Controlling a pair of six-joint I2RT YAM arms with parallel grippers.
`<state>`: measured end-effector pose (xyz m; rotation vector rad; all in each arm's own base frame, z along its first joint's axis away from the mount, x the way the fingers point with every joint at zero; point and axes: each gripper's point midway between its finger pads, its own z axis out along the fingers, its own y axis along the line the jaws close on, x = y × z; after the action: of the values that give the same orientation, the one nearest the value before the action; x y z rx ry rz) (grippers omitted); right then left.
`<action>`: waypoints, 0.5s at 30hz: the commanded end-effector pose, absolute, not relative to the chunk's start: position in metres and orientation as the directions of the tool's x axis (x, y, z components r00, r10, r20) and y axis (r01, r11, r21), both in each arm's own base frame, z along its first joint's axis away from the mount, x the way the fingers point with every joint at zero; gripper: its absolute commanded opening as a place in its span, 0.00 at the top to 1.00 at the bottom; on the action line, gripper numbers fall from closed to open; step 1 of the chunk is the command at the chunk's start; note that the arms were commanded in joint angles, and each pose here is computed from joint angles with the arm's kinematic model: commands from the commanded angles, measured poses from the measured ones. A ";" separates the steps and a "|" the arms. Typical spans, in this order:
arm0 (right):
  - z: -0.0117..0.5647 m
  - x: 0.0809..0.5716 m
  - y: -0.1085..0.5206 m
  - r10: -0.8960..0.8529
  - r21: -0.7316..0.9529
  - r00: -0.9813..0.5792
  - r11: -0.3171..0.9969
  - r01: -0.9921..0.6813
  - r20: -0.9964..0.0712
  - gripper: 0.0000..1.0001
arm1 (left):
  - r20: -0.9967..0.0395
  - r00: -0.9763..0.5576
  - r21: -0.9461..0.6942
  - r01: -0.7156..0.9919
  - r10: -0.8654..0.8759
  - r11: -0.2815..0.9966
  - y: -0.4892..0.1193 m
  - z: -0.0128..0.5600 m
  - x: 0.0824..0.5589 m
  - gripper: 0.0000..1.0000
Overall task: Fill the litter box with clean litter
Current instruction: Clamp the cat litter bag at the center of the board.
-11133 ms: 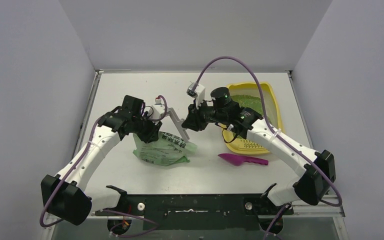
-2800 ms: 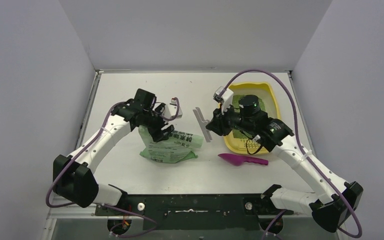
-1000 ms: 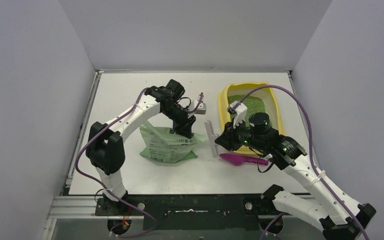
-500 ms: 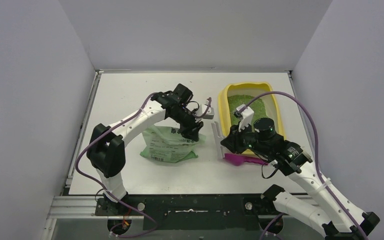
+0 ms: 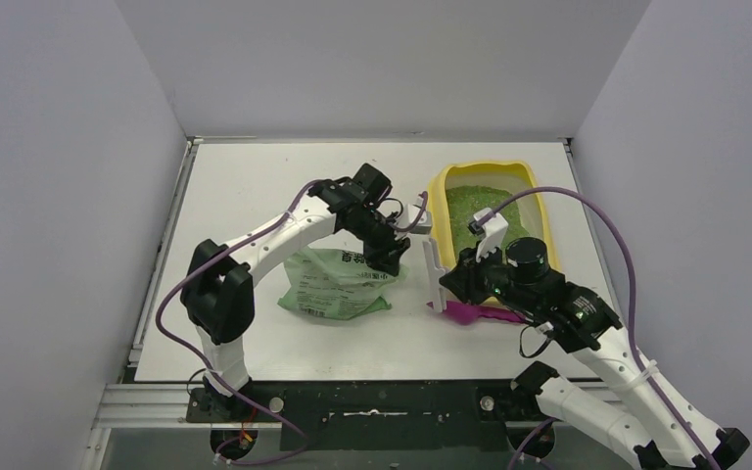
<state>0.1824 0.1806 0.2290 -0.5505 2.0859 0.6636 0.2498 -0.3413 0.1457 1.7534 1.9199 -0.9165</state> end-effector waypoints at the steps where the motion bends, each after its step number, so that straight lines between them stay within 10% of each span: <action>1: 0.241 0.189 0.177 -0.095 0.249 -0.500 0.779 -0.576 -0.861 1.00 | -0.736 -0.092 -0.148 0.989 0.671 -0.027 -0.363 0.170 0.253 0.63; 9: 0.241 0.188 0.176 -0.098 0.248 -0.503 0.780 -0.574 -0.859 1.00 | -0.704 -0.103 -0.189 0.981 0.702 -0.046 -0.376 0.165 0.250 0.64; 15: 0.242 0.186 0.170 -0.095 0.238 -0.497 0.790 -0.565 -0.863 1.00 | -0.675 -0.120 -0.208 0.978 0.728 -0.032 -0.379 0.158 0.250 0.92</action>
<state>0.1820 0.1762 0.2295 -0.5298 2.0840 0.6486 0.2491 -0.3691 0.1474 1.7926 1.9094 -0.9266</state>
